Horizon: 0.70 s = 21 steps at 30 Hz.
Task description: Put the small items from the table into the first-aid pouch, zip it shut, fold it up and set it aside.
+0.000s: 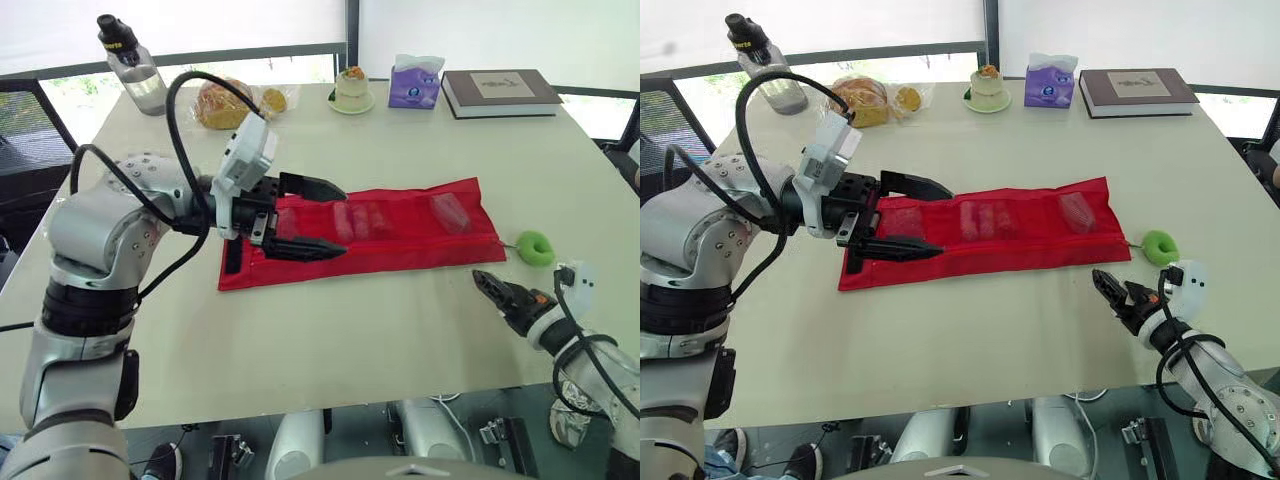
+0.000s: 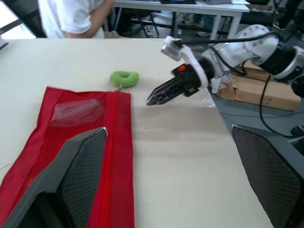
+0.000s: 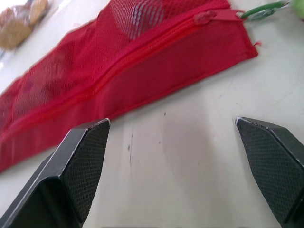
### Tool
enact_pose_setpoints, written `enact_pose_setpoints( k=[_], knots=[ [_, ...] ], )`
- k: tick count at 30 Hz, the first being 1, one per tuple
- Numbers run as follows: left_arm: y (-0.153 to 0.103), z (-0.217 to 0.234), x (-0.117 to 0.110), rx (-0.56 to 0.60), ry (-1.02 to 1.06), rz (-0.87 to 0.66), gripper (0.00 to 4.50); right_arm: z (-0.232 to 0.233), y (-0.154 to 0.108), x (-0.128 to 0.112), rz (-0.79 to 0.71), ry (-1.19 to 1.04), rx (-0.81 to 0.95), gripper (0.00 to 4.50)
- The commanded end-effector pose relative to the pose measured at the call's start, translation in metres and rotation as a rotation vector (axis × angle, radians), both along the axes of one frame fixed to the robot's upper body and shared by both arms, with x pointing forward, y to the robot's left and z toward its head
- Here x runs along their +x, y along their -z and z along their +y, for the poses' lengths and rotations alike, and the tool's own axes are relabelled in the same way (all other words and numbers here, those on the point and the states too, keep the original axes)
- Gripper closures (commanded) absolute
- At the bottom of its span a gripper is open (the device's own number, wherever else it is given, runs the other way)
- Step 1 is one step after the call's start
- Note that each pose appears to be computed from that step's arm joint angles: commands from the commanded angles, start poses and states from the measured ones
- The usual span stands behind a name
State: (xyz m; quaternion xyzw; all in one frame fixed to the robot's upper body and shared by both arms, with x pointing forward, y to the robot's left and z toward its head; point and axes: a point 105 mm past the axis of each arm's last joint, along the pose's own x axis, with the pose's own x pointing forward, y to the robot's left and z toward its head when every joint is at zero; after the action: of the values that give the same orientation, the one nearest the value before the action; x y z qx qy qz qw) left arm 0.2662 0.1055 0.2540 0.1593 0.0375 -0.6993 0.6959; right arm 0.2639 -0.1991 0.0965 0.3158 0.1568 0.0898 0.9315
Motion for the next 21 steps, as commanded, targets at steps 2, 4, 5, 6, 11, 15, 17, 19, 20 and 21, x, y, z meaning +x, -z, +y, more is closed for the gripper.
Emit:
enact_pose_setpoints(
  k=[2, 4, 5, 6, 11, 15, 17, 19, 20, 21],
  knots=[
    [-0.010, -0.008, -0.008, -0.001, 0.074, -0.065, 0.03, 0.009, -0.005, 0.011, 0.029, 0.072, 0.144, 0.00],
    [-0.010, -0.010, -0.008, 0.002, 0.080, -0.077, 0.03, 0.011, -0.006, 0.018, 0.046, 0.104, 0.177, 0.00],
    [-0.010, -0.010, -0.008, 0.003, 0.083, -0.079, 0.03, 0.012, -0.005, 0.021, 0.055, 0.116, 0.191, 0.00],
    [-0.010, -0.011, -0.008, 0.003, 0.087, -0.082, 0.03, 0.013, -0.005, 0.024, 0.068, 0.136, 0.212, 0.00],
    [-0.010, -0.013, -0.010, -0.001, 0.097, -0.087, 0.03, 0.015, -0.003, 0.036, 0.125, 0.213, 0.291, 0.00],
    [-0.010, -0.014, -0.010, -0.003, 0.099, -0.092, 0.03, 0.018, -0.006, 0.045, 0.138, 0.248, 0.370, 0.00],
    [-0.009, -0.014, -0.010, -0.004, 0.098, -0.094, 0.03, 0.020, -0.009, 0.048, 0.128, 0.252, 0.388, 0.00],
    [-0.009, -0.014, -0.009, -0.005, 0.095, -0.096, 0.03, 0.022, -0.012, 0.052, 0.114, 0.257, 0.413, 0.00],
    [-0.009, -0.015, -0.009, -0.006, 0.094, -0.096, 0.03, 0.023, -0.013, 0.054, 0.108, 0.259, 0.428, 0.00],
    [-0.009, -0.015, -0.008, -0.007, 0.091, -0.098, 0.03, 0.023, -0.015, 0.056, 0.083, 0.255, 0.427, 0.00]
  ],
)
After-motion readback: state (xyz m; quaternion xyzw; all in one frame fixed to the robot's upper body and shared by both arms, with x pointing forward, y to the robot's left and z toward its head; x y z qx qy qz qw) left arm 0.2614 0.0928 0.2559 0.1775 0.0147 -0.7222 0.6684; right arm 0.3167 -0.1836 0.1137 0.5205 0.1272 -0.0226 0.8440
